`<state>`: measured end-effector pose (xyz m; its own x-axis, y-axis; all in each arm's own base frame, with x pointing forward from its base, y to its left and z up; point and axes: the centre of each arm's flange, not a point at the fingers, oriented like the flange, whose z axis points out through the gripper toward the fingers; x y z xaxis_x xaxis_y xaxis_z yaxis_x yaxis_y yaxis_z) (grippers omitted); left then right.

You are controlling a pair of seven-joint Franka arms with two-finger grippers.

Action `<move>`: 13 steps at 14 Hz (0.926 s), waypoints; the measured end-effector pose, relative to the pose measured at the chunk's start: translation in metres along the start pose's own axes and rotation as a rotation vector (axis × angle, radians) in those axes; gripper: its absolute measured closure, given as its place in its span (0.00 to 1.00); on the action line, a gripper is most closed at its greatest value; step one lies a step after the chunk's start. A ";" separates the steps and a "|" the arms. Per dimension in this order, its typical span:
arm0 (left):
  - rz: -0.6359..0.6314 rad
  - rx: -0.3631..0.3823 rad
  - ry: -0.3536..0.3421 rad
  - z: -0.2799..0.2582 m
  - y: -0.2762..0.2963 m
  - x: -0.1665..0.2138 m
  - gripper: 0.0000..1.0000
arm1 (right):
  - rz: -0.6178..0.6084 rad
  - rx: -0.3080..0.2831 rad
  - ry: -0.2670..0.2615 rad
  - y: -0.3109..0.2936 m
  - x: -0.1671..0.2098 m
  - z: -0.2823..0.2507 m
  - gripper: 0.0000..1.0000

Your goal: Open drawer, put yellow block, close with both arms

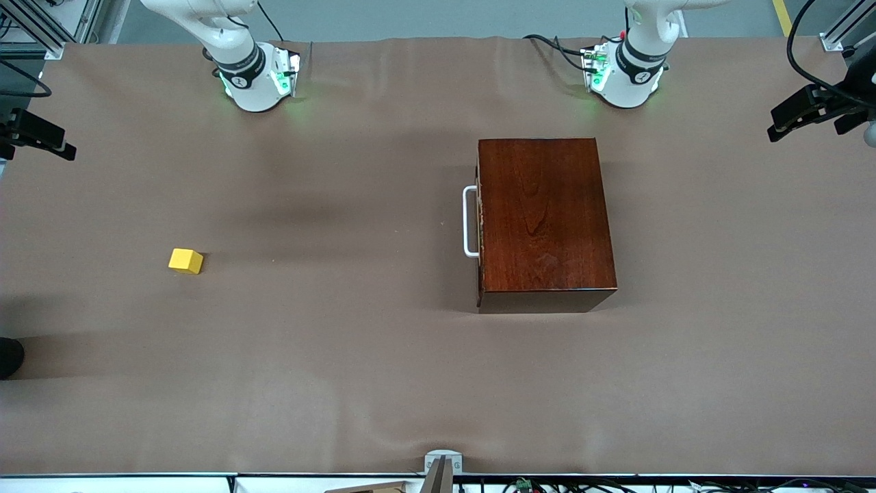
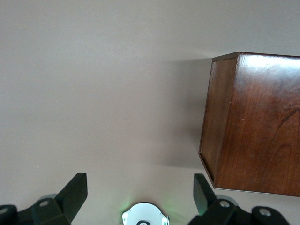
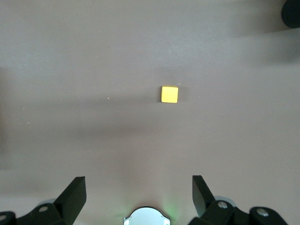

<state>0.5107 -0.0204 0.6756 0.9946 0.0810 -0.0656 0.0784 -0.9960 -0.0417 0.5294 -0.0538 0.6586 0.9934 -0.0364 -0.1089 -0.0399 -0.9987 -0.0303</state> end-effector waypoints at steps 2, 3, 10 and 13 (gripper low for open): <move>0.000 0.000 0.000 0.000 0.000 0.000 0.00 | 0.000 0.000 0.000 0.000 0.000 0.000 0.00; -0.001 0.000 0.000 0.000 0.000 0.000 0.00 | 0.000 0.000 0.000 0.000 0.000 0.000 0.00; -0.001 0.000 0.000 0.000 0.000 0.000 0.00 | 0.005 0.000 0.000 0.003 0.000 0.000 0.00; 0.016 0.000 0.012 0.000 0.009 0.001 0.00 | 0.006 0.000 0.000 0.003 0.000 0.000 0.00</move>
<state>0.5127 -0.0289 0.6756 0.9965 0.0643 -0.0538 0.0622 -0.9972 -0.0405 0.5292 -0.0566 0.6586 0.9932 -0.0420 -0.1088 -0.0455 -0.9985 -0.0301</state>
